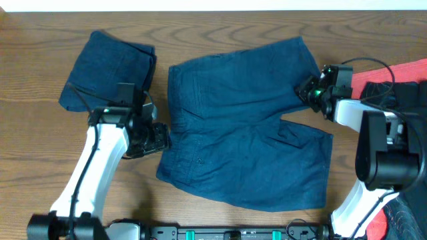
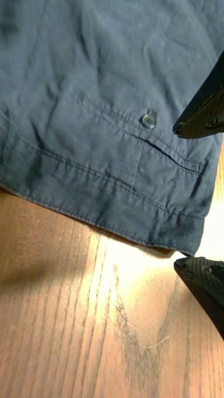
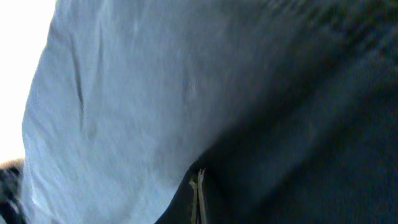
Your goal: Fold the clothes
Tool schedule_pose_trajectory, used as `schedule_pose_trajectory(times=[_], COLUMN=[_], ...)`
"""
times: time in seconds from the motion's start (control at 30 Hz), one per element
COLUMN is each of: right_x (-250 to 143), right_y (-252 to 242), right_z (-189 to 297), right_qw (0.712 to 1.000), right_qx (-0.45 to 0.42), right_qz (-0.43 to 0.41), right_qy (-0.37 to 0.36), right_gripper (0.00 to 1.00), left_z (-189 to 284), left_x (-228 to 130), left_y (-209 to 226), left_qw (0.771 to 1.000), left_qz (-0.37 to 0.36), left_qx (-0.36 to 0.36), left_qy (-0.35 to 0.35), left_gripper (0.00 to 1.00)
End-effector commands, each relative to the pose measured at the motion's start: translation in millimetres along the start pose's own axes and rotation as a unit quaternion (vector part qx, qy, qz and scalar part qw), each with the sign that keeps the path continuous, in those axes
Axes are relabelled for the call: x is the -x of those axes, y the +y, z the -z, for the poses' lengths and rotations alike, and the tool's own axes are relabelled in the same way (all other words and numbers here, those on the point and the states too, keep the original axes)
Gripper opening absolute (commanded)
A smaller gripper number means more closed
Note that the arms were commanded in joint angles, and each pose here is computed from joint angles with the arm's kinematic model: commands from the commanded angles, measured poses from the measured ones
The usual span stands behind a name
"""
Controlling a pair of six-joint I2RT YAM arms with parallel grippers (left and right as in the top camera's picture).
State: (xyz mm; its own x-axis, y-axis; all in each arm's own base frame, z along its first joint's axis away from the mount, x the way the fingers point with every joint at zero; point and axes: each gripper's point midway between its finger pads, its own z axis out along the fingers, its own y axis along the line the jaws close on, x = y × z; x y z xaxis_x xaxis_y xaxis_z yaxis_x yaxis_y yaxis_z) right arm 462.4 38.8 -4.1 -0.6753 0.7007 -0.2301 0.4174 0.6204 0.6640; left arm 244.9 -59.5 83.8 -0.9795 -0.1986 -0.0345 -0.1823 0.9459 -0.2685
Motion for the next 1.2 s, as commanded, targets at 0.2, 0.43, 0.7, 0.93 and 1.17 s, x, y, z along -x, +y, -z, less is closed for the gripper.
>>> schedule_pose_trajectory(times=[0.2,0.43,0.7,0.93,1.17], right_x=[-35,3,70,60,-38], right_y=[9,88,103,54,-36], right_z=[-89,-76,56,187,237], right_qw=[0.997,0.997,0.989,0.996,0.958], right_qx=[-0.011,0.068,0.087,-0.010,-0.235], right_qz=[-0.076,0.046,0.120,0.092,-0.004], right_qy=[0.029,0.010,-0.008,0.012,0.165], right_gripper=[0.01,0.07,0.34,0.40,0.40], left_z=[16,16,15,11,-6], left_x=[5,5,-5,-26,-50], left_y=[-4,-4,0,7,18], left_qw=[0.999,0.999,1.000,1.000,0.997], left_qz=[-0.009,-0.009,-0.003,0.008,0.019], left_qx=[-0.008,-0.007,0.001,0.011,0.022], left_qy=[-0.034,-0.034,-0.012,0.027,0.067], left_gripper=[0.63,0.65,0.72,0.73,0.74])
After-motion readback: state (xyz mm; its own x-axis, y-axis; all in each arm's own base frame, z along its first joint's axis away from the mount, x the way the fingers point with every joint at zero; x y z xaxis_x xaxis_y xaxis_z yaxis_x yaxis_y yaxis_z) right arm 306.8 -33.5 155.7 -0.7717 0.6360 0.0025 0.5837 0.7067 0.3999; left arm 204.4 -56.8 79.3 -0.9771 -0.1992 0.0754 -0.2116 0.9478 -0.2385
